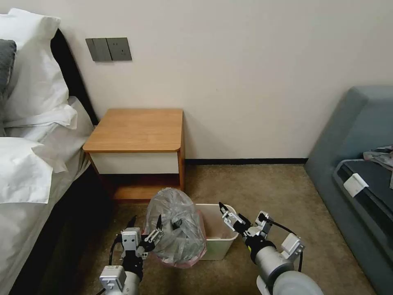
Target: Pick up the garbage bag from the table and place it over the trash can.
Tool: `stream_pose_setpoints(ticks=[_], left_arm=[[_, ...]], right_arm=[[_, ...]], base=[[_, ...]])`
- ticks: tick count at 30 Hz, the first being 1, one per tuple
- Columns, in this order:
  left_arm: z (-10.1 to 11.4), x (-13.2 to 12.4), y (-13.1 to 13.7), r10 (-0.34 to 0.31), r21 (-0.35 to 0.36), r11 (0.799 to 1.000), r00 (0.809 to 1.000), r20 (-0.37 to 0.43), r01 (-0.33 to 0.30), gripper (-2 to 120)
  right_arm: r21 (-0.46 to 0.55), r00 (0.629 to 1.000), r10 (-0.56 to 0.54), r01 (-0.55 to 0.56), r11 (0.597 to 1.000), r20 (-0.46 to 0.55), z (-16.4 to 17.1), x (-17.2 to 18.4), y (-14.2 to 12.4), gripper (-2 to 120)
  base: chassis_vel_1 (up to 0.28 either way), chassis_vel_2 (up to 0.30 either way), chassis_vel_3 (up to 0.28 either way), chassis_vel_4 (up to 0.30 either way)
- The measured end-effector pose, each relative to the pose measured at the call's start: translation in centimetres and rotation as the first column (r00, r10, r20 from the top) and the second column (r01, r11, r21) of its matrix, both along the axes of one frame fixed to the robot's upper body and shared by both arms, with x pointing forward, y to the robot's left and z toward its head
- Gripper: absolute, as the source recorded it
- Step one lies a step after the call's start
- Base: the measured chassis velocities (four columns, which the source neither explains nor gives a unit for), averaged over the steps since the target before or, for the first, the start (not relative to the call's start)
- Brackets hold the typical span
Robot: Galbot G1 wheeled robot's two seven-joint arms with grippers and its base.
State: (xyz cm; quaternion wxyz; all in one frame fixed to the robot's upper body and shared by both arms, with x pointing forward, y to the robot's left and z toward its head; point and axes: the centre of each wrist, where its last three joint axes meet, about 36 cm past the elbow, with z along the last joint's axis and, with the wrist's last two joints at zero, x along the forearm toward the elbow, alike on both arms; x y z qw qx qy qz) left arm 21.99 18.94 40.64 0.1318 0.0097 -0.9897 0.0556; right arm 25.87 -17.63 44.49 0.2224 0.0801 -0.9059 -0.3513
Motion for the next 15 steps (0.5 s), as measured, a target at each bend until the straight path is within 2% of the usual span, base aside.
stream_pose_setpoints(ticks=[4, 6, 15], left_arm=[[-0.4, 0.4, -0.3, 0.005, -0.006, 1.000, 1.000, -0.016, -0.005, 76], [-0.5, 0.5, -0.5, -0.005, -0.009, 1.000, 1.000, -0.018, 0.005, 72], [-1.0, 1.2, -0.5, -0.036, -0.014, 0.999, 0.999, -0.027, 0.036, 66]], right_arm=[[-0.003, 1.000, -0.010, 0.010, 1.000, -0.010, -0.3, -0.3, 0.0, 100], [-0.004, 1.000, -0.018, 0.018, 1.000, -0.013, -0.4, -0.5, -0.1, 100], [-0.005, 1.000, -0.027, 0.027, 1.000, -0.008, -0.4, -0.5, 0.3, 100]], base=[[0.000, 0.000, 0.000, 0.000], [0.000, 0.000, 0.000, 0.000], [0.000, 0.000, 0.000, 0.000]])
